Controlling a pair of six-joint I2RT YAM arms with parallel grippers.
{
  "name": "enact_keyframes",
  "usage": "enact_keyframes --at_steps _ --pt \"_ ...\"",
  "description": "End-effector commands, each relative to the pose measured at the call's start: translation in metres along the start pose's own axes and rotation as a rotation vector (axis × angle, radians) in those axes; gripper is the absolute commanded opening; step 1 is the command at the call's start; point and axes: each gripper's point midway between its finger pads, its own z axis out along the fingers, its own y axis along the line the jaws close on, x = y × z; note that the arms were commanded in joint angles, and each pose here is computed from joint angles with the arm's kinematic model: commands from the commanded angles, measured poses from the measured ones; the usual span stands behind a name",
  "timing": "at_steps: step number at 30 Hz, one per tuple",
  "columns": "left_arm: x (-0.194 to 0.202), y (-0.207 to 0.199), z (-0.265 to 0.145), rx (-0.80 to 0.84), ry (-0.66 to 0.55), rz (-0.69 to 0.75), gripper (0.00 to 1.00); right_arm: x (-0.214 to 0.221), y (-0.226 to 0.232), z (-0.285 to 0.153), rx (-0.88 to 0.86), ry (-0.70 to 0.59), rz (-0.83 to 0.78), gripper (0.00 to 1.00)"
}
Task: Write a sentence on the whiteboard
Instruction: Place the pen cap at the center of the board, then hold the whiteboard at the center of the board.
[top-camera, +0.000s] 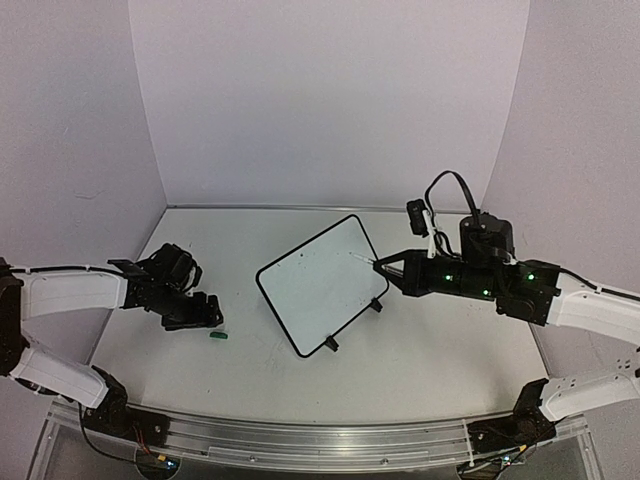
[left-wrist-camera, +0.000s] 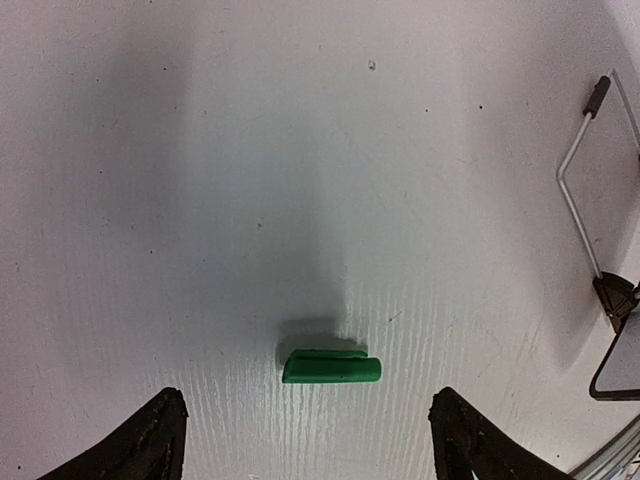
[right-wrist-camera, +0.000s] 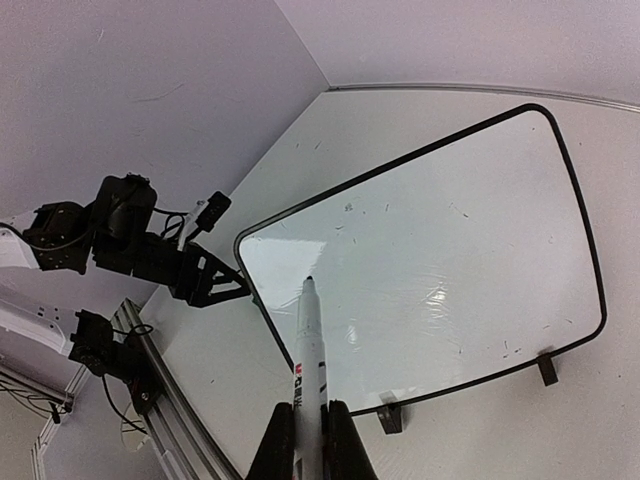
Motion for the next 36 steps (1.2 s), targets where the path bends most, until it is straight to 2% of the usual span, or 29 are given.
enact_keyframes --at_steps 1,6,9,14,18,21,24,31,33,36 --pt "-0.032 -0.015 -0.029 0.042 -0.126 0.021 0.85 -0.015 0.019 0.0 -0.065 -0.015 -0.03 0.0" --pt "-0.063 -0.028 -0.082 0.095 -0.288 0.042 0.89 -0.007 0.037 0.004 -0.154 0.038 -0.065 0.0" --pt "-0.074 -0.051 -0.111 0.192 -0.313 0.117 0.9 -0.001 0.047 0.007 -0.206 0.074 -0.067 0.0" --pt "-0.078 -0.105 -0.144 0.436 -0.288 0.316 0.9 0.005 0.05 0.017 -0.237 0.107 -0.059 0.0" --pt "-0.063 -0.148 -0.161 0.697 -0.202 0.445 0.9 0.003 0.055 0.021 -0.305 0.106 -0.055 0.0" --pt "-0.056 -0.167 -0.165 0.828 -0.132 0.488 0.91 -0.003 0.05 0.021 -0.337 0.092 -0.038 0.0" --pt "-0.057 -0.171 -0.155 0.847 -0.094 0.492 0.9 -0.006 0.047 0.021 -0.348 0.085 -0.03 0.0" --pt "-0.071 -0.159 -0.124 0.751 -0.079 0.446 0.87 -0.008 0.043 0.02 -0.349 0.075 -0.022 0.0" --pt "-0.074 -0.16 -0.118 0.745 -0.073 0.443 0.85 -0.008 0.042 0.021 -0.349 0.076 -0.022 0.0" --pt "-0.076 -0.159 -0.106 0.731 -0.05 0.446 0.77 -0.005 0.044 0.023 -0.363 0.092 -0.025 0.0"
